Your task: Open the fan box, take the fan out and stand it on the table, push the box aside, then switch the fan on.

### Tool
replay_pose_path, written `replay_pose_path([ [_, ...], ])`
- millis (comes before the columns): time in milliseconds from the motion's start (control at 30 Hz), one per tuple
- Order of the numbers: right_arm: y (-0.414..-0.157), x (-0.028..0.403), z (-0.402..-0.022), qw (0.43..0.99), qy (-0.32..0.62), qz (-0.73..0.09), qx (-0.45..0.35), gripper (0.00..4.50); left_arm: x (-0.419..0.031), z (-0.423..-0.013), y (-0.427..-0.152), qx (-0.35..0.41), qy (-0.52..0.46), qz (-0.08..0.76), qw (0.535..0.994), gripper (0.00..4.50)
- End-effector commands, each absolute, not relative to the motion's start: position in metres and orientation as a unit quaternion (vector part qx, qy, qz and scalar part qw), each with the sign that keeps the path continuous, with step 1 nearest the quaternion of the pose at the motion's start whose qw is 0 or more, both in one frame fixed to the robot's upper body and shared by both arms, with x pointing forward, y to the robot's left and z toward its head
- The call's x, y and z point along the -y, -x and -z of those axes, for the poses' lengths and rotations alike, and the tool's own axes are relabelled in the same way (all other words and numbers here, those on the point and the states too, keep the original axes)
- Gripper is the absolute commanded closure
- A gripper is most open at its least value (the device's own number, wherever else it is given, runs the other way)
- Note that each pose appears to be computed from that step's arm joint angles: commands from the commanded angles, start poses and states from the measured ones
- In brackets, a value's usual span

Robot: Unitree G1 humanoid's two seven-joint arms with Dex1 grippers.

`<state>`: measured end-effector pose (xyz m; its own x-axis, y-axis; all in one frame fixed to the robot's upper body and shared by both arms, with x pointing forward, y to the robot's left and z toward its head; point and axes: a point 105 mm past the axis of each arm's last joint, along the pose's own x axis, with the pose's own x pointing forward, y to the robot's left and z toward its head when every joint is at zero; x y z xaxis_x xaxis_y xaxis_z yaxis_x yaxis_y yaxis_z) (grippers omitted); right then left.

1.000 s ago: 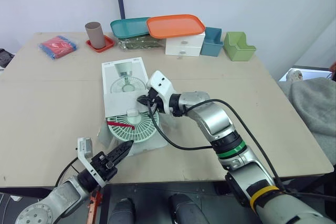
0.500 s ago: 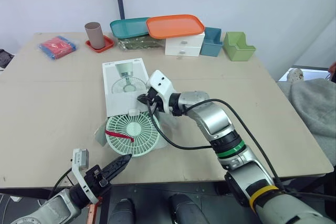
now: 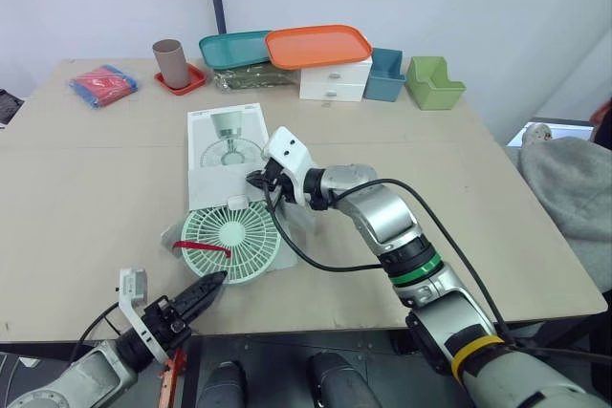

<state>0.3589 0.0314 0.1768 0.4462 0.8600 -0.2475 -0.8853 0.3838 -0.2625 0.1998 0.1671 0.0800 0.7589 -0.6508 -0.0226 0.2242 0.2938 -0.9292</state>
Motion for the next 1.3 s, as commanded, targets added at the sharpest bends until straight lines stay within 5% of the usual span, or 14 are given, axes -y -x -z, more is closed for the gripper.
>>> replay_pose_path([
  [33, -0.356, -0.035, -0.18, 0.826, 0.184, -0.532, -0.023, 4.5, -0.185, -0.09, -0.219, -0.167, 0.532, 0.258, 0.789, 0.37],
  [500, -0.356, -0.033, -0.181, 0.826, 0.188, -0.531, -0.021, 4.5, -0.194, -0.11, -0.217, -0.141, 0.546, 0.273, 0.779, 0.37],
  [1000, -0.354, -0.034, -0.177, 0.824, 0.191, -0.532, -0.024, 4.5, -0.18, -0.112, -0.25, -0.123, 0.572, 0.279, 0.762, 0.37],
  [1233, -0.355, -0.033, -0.177, 0.826, 0.192, -0.53, -0.024, 4.5, -0.183, -0.11, -0.249, -0.119, 0.575, 0.272, 0.762, 2.48],
  [1300, -0.356, -0.033, -0.177, 0.827, 0.19, -0.528, -0.023, 4.5, -0.182, -0.108, -0.246, -0.127, 0.577, 0.271, 0.76, 2.68],
])
